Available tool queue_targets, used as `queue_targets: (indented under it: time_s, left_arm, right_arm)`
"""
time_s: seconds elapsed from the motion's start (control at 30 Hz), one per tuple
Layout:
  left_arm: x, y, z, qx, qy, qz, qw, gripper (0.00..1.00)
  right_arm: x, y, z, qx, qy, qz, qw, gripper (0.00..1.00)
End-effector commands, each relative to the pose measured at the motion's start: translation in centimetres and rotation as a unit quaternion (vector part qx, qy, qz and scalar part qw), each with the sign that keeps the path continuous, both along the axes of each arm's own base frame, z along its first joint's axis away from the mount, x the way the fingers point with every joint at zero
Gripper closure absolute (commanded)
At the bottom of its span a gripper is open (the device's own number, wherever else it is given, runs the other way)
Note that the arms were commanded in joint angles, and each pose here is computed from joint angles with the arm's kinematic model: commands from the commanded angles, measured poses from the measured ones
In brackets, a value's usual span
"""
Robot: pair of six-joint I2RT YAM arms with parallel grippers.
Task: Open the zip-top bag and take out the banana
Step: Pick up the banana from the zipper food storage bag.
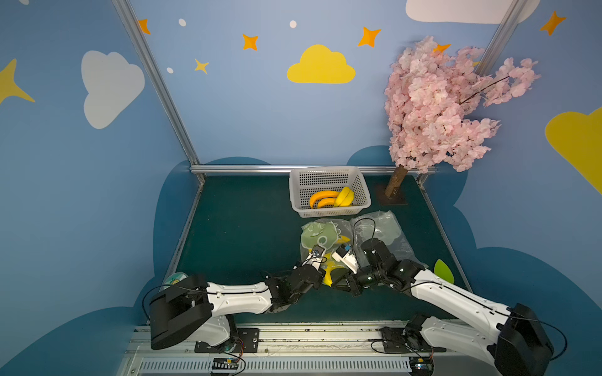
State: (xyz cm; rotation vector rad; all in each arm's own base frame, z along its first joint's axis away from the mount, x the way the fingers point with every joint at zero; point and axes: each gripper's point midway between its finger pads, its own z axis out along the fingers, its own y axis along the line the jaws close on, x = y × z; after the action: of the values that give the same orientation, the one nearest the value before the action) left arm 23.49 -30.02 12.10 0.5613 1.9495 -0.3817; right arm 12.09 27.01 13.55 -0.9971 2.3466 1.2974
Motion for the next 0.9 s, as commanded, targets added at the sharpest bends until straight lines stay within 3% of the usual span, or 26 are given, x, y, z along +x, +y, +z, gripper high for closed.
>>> queue_targets:
  time_s: [0.0,0.37,0.67,0.87]
  left_arm:
    - [1.6,7.4,-4.6,0.127,0.013,0.095,0.987,0.97]
    - [1.0,4.4,-5.3,0.106,0.051,0.038,0.992,0.97]
    - [1.6,4.6,-5.4,0.087,0.079,0.053,0.992,0.97]
    - [1.6,4.4,-5.8,0.072,0.097,0.037,0.992,0.97]
  right_arm:
    - [0.1,-0.3,1.2,0.040,0.000,-0.018,0.999,1.00]
    - [1.7,2.7,2.9,0.057,-0.026,-0.006,0.998,1.00]
    - [2.1,3.2,1.5,-0.017,-0.013,-0.014,1.000,1.00]
    - [2.2,4.3,4.7,0.057,-0.028,-0.010,0.998,1.00]
